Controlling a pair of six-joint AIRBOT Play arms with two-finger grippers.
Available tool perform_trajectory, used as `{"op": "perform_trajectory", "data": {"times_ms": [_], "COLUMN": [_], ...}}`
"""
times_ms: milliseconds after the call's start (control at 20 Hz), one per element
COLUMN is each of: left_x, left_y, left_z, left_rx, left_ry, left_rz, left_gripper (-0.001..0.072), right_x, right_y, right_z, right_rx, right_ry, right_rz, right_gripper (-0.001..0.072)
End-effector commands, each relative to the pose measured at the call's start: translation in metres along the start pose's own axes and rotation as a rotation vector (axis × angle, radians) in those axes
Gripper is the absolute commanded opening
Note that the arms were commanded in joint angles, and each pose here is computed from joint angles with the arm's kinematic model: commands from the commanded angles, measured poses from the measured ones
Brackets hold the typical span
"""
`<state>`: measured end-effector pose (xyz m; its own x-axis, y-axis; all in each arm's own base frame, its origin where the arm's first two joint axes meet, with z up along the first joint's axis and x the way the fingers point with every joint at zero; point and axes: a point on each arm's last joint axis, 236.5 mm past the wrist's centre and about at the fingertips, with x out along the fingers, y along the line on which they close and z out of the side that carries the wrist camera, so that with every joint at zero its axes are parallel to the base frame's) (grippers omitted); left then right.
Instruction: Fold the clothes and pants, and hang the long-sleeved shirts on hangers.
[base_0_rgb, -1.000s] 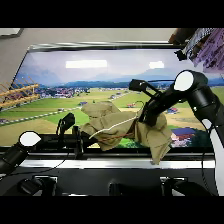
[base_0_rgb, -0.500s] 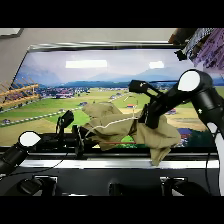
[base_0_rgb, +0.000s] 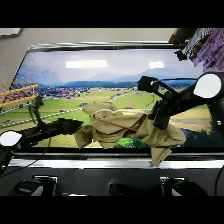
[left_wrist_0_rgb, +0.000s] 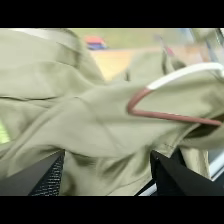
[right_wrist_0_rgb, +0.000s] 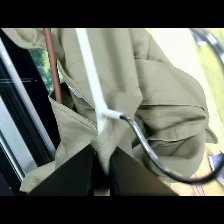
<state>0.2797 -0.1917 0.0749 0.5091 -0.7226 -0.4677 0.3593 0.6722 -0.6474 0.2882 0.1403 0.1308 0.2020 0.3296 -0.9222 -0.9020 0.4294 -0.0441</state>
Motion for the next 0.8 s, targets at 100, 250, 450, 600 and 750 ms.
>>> {"op": "perform_trajectory", "data": {"times_ms": [100,250,450,600,750], "left_x": [-0.015,0.008,0.044,0.075,0.116], "left_y": [0.018,-0.005,-0.057,-0.061,-0.065], "left_z": [-0.052,-0.074,-0.097,-0.134,-0.153], "left_rx": [-0.007,0.19,0.461,0.573,0.603], "left_ry": [0.21,0.243,0.17,0.27,0.349], "left_rz": [0.115,0.146,0.129,0.204,0.241], "left_gripper": [0.0608,0.0608,0.0608,0.0608,0.0608], "right_x": [-0.005,-0.005,-0.005,-0.005,-0.005], "right_y": [-0.017,-0.016,-0.012,-0.011,-0.011], "right_z": [0.007,0.006,0.002,0.002,0.002], "right_rx": [0.162,0.201,0.206,0.251,0.253], "right_ry": [-0.043,-0.039,-0.021,-0.021,-0.021], "right_rz": [-0.085,-0.079,-0.063,-0.061,-0.061], "right_gripper": [0.003,0.003,0.003,0.003,0.003]}}
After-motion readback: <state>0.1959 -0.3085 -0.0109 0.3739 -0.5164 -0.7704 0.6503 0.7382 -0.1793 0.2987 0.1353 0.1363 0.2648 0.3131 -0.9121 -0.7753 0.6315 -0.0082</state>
